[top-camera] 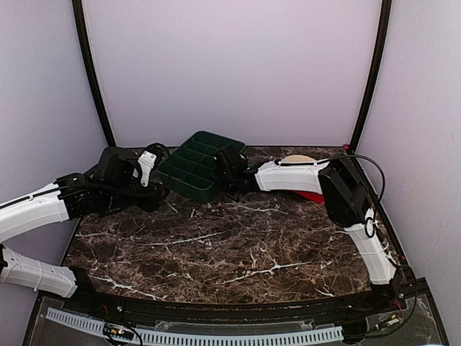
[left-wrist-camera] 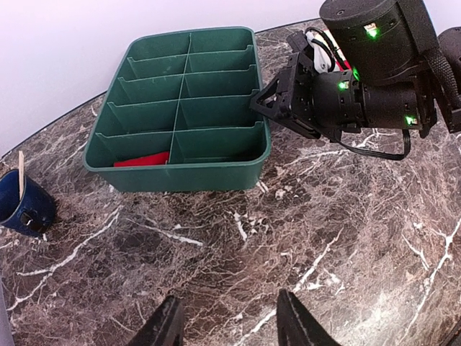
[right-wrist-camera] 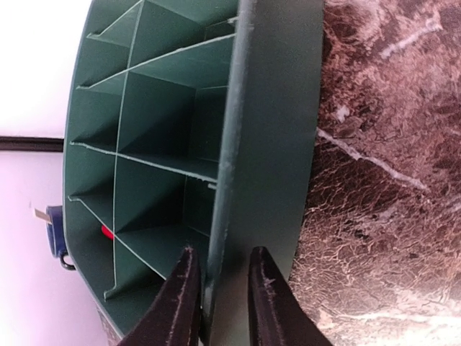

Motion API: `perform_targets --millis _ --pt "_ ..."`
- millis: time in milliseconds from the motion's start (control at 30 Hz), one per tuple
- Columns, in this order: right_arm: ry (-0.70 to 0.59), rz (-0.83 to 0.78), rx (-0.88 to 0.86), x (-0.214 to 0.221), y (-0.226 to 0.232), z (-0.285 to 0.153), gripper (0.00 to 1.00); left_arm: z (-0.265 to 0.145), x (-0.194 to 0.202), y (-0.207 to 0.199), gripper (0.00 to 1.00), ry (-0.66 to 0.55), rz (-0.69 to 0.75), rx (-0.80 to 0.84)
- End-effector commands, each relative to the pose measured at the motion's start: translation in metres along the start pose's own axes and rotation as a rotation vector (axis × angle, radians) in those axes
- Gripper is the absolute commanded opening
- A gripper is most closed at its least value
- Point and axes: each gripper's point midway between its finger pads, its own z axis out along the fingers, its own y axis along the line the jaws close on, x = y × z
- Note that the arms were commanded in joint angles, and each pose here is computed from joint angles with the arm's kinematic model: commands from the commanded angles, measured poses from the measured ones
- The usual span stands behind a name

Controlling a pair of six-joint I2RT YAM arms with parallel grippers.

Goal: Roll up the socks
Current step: Pick up the sock from the center of the board.

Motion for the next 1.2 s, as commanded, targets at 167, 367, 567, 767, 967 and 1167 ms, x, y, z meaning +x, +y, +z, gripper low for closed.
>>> perform_targets --millis 167,367,567,767,967,1167 --pt "-0.008 -0.094 -0.187 -0.021 0.055 -0.043 0.33 0.0 -0.008 -0.003 0.46 -0.021 0.001 0.011" --pt "-0.002 -0.259 -0.244 -0.024 0.077 -0.066 0.47 -0.002 -0.019 0.001 0.47 -0.053 0.022 -0.013" --pt "-0.04 -0.411 -0.226 -0.032 0.071 -0.093 0.48 -0.005 -0.038 -0.008 0.52 -0.128 0.051 0.035" --pt "-0.201 -0.636 -0.068 -0.067 0.032 -0.13 0.53 -0.015 -0.063 -0.03 0.77 -0.255 0.06 0.163" --pt "-0.407 -0.647 0.009 -0.113 -0.018 -0.17 0.71 -0.024 -0.08 -0.043 0.99 -0.404 -0.013 0.261" --pt "-0.352 -0.627 0.011 -0.141 -0.06 -0.17 0.99 -0.019 -0.083 -0.059 0.99 -0.409 0.004 0.345"
